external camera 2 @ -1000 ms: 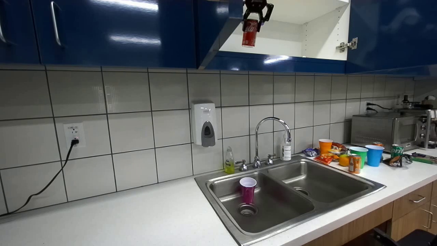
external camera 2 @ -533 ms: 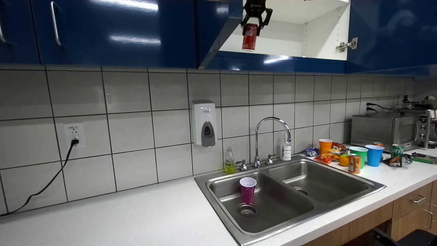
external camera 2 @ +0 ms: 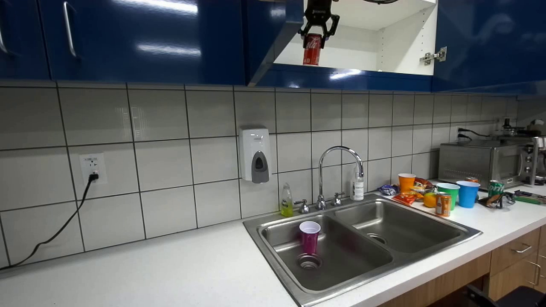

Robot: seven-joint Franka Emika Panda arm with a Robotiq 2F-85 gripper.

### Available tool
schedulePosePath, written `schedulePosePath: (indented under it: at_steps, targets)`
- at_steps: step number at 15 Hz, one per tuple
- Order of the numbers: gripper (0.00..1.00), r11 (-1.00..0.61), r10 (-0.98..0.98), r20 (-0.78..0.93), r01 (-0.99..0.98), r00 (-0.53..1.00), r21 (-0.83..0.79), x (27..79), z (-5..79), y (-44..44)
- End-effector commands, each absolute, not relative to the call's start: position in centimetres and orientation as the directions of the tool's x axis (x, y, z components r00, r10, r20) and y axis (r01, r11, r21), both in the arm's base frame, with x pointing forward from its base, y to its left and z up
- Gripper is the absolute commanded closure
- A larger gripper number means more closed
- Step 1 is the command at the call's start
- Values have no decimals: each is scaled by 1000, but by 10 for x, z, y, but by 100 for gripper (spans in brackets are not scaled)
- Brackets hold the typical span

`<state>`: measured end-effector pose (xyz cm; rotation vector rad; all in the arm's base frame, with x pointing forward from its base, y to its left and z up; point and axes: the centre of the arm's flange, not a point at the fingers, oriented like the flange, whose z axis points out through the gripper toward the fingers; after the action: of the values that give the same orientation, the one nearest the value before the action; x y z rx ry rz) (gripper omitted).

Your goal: Put the Coca Cola can inside the open cabinet

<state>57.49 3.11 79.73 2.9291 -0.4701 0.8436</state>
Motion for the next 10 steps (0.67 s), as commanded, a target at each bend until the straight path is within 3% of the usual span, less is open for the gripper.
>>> schedulePosePath:
  at_steps: [1, 10]
  targets:
    - [61, -940, -303, 527, -340, 794, -29, 587, 814, 32]
    - [61, -930, -331, 516, -367, 790, -35, 607, 813, 25]
